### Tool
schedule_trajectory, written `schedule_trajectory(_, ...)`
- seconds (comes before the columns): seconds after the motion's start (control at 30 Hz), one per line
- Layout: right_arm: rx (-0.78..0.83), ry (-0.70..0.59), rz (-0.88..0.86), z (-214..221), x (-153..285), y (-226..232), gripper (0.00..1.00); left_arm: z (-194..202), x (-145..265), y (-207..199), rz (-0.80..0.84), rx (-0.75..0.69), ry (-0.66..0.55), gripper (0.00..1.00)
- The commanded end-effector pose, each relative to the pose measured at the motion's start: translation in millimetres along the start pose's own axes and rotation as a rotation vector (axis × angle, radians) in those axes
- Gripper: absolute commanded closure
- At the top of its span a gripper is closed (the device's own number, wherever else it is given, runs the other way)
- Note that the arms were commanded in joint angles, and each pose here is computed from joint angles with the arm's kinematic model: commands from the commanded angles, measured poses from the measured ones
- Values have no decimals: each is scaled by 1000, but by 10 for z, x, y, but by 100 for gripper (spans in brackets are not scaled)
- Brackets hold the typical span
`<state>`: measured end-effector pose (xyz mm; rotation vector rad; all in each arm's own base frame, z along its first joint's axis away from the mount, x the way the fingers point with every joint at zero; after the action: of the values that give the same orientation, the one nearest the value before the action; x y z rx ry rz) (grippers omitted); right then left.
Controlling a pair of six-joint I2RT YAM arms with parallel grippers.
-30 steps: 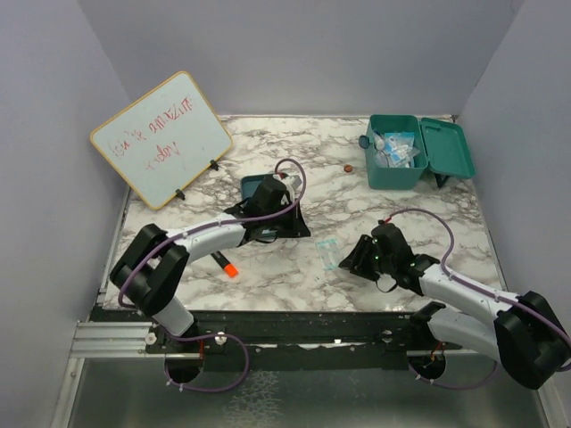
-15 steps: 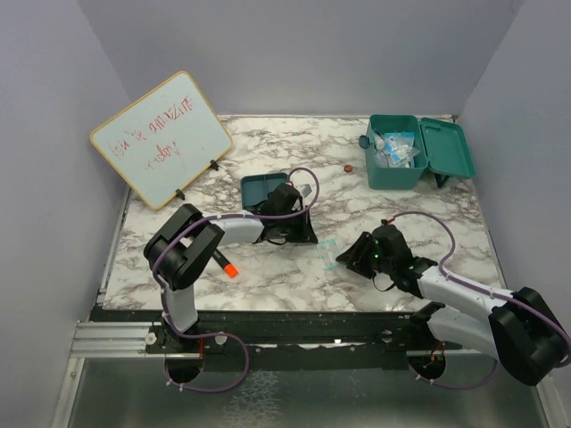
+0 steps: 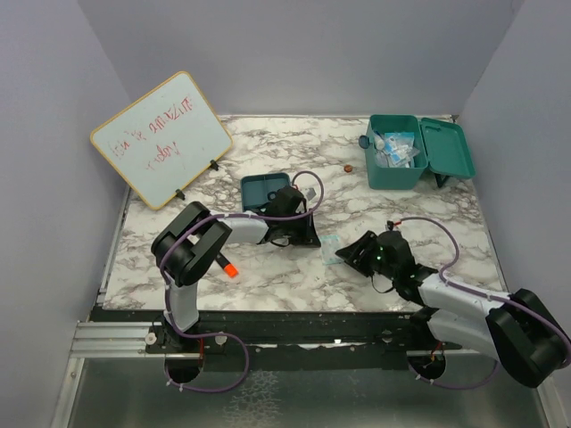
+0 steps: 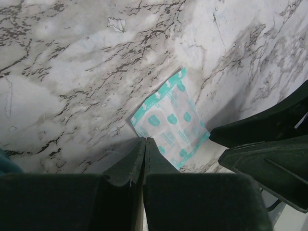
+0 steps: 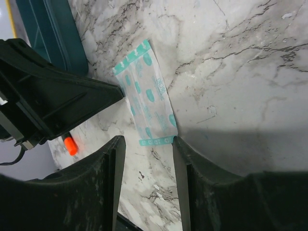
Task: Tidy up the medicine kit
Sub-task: Pick up the medical item at the center of the board.
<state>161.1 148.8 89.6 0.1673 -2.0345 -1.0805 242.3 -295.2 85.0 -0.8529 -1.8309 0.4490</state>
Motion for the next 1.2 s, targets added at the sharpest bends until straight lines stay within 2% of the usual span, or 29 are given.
schedule_trajectory(0.0,-47,-126,-154,-92,43,94,50,95,-75,54,-26,-10,49,100)
schedule_trajectory(0.1,-52,-157,-221,-103,78,116,50,102,-80,53,-27,-11,51,100)
schedule_trajectory(0.27,-47,-169,-204,-123,86,128,50,119,-80,47,-26,-13,55,100)
schedule_trajectory(0.57,-7,-163,-42,-123,67,-14,50,151,-77,55,-34,-15,62,100)
schedule_trajectory(0.87,139,-188,102,-215,63,-61,50,150,-93,70,-41,-15,68,100)
schedule_trajectory(1.17,129,-94,116,-125,-83,-95,50,146,-94,73,-47,-16,70,100)
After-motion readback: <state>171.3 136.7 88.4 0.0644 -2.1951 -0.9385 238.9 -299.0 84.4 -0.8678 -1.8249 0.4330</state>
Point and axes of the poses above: each gripper's point midway between its finger pads, its own x axis back along the fingers, its own y axis along the line the jaws close on, z = x × y, the point moved 9 cm from there along x, back along the fingers, and after that the axes turned 2 degrees about -x, right-handed, at the moved point
